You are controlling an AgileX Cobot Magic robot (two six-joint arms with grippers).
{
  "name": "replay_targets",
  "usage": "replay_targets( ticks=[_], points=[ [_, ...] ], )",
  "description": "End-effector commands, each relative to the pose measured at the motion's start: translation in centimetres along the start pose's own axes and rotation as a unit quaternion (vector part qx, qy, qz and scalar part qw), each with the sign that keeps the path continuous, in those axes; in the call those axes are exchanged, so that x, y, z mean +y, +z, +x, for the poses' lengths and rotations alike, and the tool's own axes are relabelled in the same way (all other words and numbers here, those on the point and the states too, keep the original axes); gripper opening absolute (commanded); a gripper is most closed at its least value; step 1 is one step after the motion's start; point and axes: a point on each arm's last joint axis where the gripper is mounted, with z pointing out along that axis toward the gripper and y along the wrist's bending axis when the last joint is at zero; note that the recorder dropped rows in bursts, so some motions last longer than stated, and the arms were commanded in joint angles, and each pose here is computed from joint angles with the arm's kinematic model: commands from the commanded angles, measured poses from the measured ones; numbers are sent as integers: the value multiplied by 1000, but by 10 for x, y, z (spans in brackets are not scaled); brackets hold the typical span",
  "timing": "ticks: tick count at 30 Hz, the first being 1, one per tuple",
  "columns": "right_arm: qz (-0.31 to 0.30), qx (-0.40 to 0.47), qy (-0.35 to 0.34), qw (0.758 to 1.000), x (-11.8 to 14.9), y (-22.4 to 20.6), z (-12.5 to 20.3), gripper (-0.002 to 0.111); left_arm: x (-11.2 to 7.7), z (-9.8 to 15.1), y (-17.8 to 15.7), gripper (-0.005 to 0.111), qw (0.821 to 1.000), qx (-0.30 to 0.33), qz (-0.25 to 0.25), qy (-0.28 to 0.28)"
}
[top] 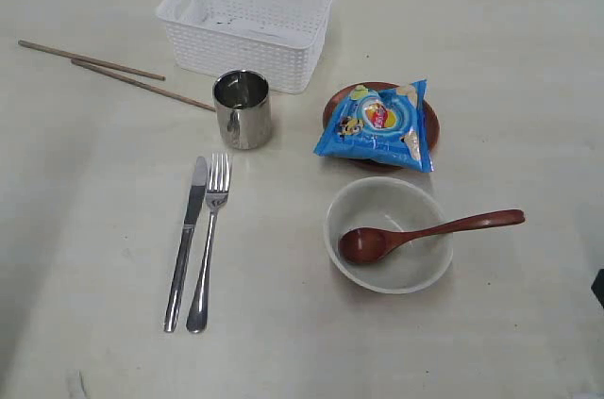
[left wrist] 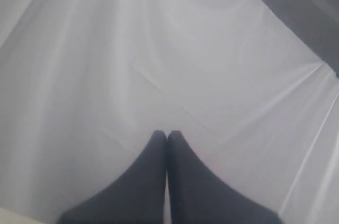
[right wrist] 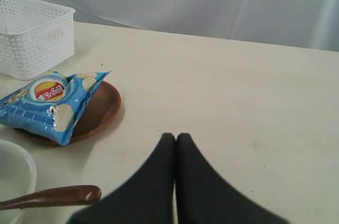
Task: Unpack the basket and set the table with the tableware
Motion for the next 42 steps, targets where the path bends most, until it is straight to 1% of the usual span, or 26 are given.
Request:
replay_targets(
  ticks=[1,2,3,4,5,7,10,12,14,17,19,21,22,23,25,27,28,29,32,33,36,37,38,39,40,42],
  points=[
    [4,-3,3,1000,0,0,0,-1,-29,-20,49,0,984,156,-17,87],
    [4,-3,3,1000,0,0,0,-1,-31,-17,67,0,970,217,-26,107],
    [4,-3,3,1000,0,0,0,-1,-34,-14,89,0,951,279,-38,127],
    [4,-3,3,1000,0,0,0,-1,-33,-11,105,0,934,323,-49,145],
    [4,-3,3,1000,0,0,0,-1,-30,-5,127,0,911,372,-64,166],
    [4,-3,3,1000,0,0,0,-1,-22,4,153,0,888,408,-83,195],
    [4,-3,3,1000,0,0,0,-1,-8,23,182,0,866,440,-108,213],
    [4,-3,3,1000,0,0,0,-1,3,40,195,0,851,467,-119,208],
    [4,-3,1,1000,0,0,0,-1,16,63,205,0,836,497,-139,189],
    [4,-3,2,1000,0,0,0,-1,38,99,213,0,804,546,-173,160],
    [4,-3,2,1000,0,0,0,-1,56,126,216,1,775,583,-189,156],
    [4,-3,2,1000,0,0,0,-1,70,149,219,7,748,614,-196,157],
    [4,-3,2,1000,0,0,0,-1,77,160,221,13,734,630,-202,155],
    [4,-3,2,1000,0,0,0,-1,84,172,224,21,719,645,-208,152],
    [4,-3,2,1000,0,0,0,-1,95,190,232,41,695,669,-217,146],
    [4,-3,2,1000,0,0,0,-1,102,203,242,60,678,686,-219,145],
    [4,-3,2,1000,0,0,0,-1,105,208,248,66,670,695,-214,151],
    [4,-3,2,1000,0,0,0,-1,107,211,256,69,667,698,-210,155],
    [4,-3,2,1000,0,0,0,-1,111,221,275,70,653,712,-196,166],
    [4,-3,4,1000,0,0,0,-1,111,222,286,70,652,713,-191,172],
    [4,-3,4,1000,0,0,0,-1,115,224,308,69,630,727,-196,190],
    [4,-3,4,1000,0,0,0,-1,116,223,314,68,625,728,-205,192],
    [4,-3,4,1000,0,0,0,-1,117,221,321,66,620,726,-231,187],
    [4,-3,4,1000,0,0,0,-1,117,218,329,64,622,717,-261,177],
    [4,-3,4,1000,0,0,0,-1,119,217,333,61,617,713,-289,170],
    [4,-3,8,1000,0,0,0,-1,120,218,337,56,607,714,-311,159]
  ],
)
